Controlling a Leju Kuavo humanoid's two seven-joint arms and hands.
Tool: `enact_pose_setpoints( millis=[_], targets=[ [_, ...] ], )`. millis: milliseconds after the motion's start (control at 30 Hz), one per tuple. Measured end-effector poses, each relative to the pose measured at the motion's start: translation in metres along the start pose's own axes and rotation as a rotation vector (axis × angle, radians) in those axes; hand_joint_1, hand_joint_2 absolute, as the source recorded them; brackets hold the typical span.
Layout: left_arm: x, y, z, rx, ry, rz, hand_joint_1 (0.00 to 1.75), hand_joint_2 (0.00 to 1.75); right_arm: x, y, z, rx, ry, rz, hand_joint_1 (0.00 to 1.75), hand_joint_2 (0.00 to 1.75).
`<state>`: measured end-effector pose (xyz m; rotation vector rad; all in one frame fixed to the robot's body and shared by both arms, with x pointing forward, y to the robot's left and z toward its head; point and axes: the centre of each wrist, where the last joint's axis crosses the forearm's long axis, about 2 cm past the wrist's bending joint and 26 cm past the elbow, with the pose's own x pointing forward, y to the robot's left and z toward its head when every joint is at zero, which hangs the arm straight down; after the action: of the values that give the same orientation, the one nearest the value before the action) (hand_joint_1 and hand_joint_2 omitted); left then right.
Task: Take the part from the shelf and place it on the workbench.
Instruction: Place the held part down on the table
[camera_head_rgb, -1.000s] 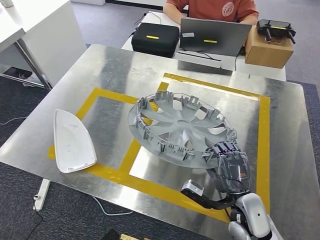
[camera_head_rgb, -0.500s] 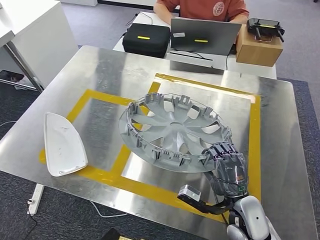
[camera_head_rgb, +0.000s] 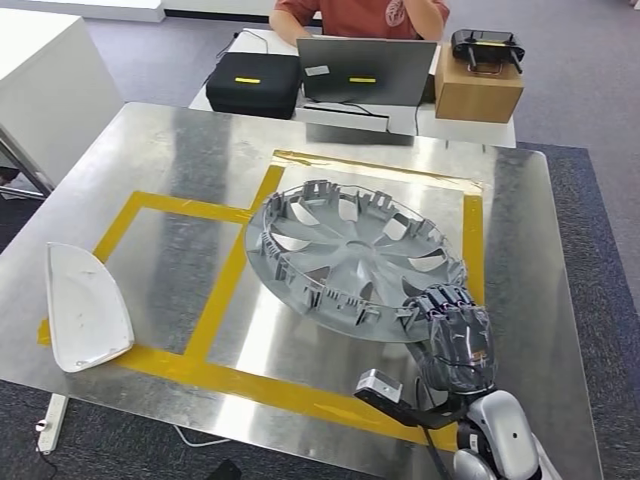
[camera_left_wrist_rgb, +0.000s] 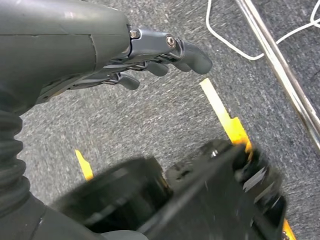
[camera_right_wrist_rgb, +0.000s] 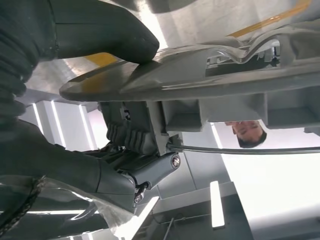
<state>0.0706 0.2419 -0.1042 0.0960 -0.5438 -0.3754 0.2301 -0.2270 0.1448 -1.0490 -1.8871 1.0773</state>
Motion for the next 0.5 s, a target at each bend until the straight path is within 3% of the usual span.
enact_pose_setpoints(
  millis=[500],
  targets=[
    [-0.0007, -0.001, 0.0004, -0.004, 0.017, 0.004, 0.0, 1.75, 0.0082, 0.0019, 0.0007, 0.009, -0.059, 0.027, 1.75, 1.75]
  ],
)
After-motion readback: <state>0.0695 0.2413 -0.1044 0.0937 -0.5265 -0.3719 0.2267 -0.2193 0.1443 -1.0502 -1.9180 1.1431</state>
